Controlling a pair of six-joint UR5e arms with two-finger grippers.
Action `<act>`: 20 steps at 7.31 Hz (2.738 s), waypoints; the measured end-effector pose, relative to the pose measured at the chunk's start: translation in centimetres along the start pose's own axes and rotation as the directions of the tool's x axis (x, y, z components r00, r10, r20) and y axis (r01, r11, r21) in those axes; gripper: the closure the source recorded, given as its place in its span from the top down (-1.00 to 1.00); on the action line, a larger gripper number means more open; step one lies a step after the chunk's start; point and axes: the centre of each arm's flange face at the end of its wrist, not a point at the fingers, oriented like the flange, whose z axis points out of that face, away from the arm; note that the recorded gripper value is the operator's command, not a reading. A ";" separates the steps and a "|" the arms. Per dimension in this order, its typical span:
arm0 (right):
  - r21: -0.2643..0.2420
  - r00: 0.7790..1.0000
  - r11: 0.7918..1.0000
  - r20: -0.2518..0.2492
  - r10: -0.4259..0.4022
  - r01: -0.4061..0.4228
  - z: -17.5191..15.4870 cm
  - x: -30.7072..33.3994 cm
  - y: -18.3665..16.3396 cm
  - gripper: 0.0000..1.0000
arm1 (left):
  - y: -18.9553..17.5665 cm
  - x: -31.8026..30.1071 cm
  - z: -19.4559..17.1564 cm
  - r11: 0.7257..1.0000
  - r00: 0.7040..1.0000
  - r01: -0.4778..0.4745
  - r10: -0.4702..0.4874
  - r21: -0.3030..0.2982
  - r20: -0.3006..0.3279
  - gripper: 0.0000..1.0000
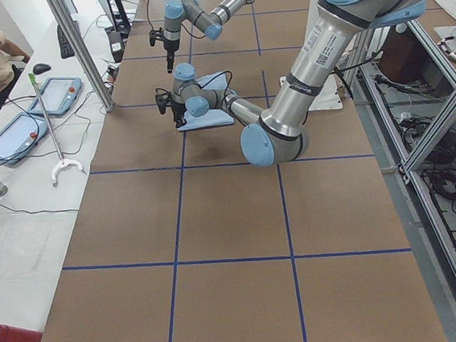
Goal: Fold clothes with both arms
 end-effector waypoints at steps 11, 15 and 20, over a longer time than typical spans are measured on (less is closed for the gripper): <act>-0.205 0.968 0.946 0.044 -0.247 0.251 -11.7 60.4 6.3 1.00 | -14.0 -46.3 -29.7 0.775 0.768 -0.609 0.629 -0.169 0.119 1.00; -0.280 0.995 0.955 0.024 -0.098 0.101 -12.1 66.8 20.9 1.00 | -7.8 -56.2 -30.9 0.850 0.858 -0.472 0.504 -0.233 0.102 1.00; -0.292 0.998 0.955 0.031 -0.054 0.061 -12.1 66.9 22.7 1.00 | -4.7 -58.0 -31.3 0.874 0.901 -0.413 0.433 -0.256 0.023 1.00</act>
